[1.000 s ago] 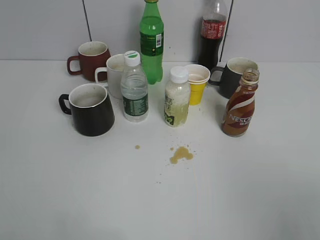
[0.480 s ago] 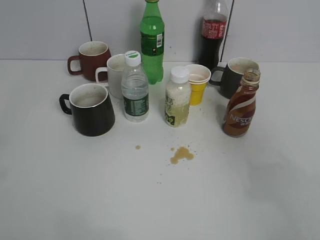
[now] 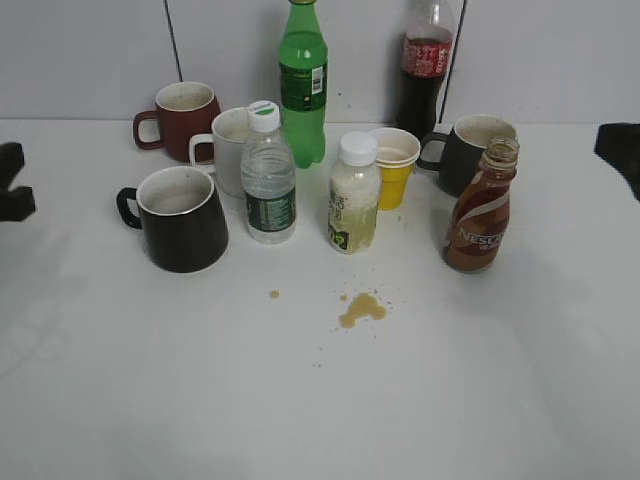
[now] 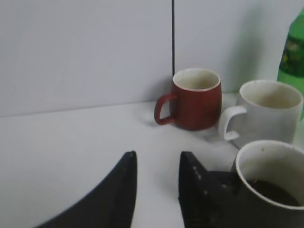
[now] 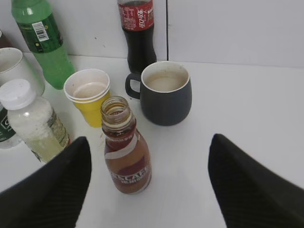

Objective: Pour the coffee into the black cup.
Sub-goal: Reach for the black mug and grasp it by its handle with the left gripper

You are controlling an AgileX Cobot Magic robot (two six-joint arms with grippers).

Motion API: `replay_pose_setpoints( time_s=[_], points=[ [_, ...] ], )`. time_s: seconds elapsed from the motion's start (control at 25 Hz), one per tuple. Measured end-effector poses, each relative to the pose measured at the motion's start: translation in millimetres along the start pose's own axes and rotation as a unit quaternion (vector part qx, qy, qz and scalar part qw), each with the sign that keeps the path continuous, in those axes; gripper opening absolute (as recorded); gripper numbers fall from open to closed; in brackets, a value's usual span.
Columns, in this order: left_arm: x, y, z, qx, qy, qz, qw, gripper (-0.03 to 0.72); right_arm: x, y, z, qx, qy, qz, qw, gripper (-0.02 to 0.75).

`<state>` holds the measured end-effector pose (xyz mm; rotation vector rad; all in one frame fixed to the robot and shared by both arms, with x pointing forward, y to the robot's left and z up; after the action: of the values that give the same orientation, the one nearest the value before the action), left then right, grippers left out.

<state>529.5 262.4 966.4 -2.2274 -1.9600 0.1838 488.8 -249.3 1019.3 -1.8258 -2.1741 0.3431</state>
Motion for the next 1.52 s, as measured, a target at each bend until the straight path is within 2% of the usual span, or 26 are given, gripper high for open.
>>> replay_pose_setpoints(
  time_s=[0.12, 0.24, 0.4, 0.52, 0.6, 0.84, 1.16, 1.52],
  points=[
    [-2.0, 19.7, 31.7, 0.030, -0.001, 0.005, 1.000, 0.241, 9.9, 23.4, 9.2, -0.004, -0.017, -0.006, 1.000, 0.573],
    [-7.1, 29.2, 49.4, 0.039, -0.003, 0.020, 0.999, 0.241, 21.1, 37.5, 23.0, -0.019, -0.038, -0.014, 0.999, 0.573],
    [-16.5, 35.2, 57.8, 0.028, 0.009, 0.052, 0.998, 0.241, 32.6, 46.4, 46.7, -0.043, -0.078, -0.028, 0.996, 0.573],
    [-14.9, 39.5, 63.4, 0.016, 0.014, 0.056, 0.998, 0.247, 35.7, 51.8, 66.4, -0.042, -0.092, -0.039, 0.994, 0.573],
    [-14.4, 42.3, 69.1, 0.010, 0.032, 0.064, 0.997, 0.259, 35.8, 56.6, 78.5, -0.036, -0.089, -0.042, 0.994, 0.573],
    [-17.8, 60.7, 96.4, 0.027, 0.049, 0.102, 0.993, 0.316, 44.9, 67.0, 100.0, -0.027, -0.082, -0.074, 0.994, 0.573],
    [-23.0, 98.0, 104.5, 0.024, 0.067, 0.129, 0.989, 0.325, 47.8, 69.8, 100.6, -0.043, -0.075, -0.082, 0.993, 0.573],
    [-23.0, 129.1, 106.1, 0.057, 0.102, 0.142, 0.983, 0.326, 48.4, 69.2, 94.3, -0.064, -0.072, -0.083, 0.992, 0.573]
  ],
)
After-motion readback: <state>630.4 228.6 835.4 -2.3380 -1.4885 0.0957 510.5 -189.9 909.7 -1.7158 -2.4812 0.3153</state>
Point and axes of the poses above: a point on each arm's last joint axis where the gripper is mounted, y pointing out along that axis toward the gripper, x along the wrist's bending axis when the last joint is at zero, z = x × y, the point moved 6 cm from there along y, pointing out along that axis toward the gripper
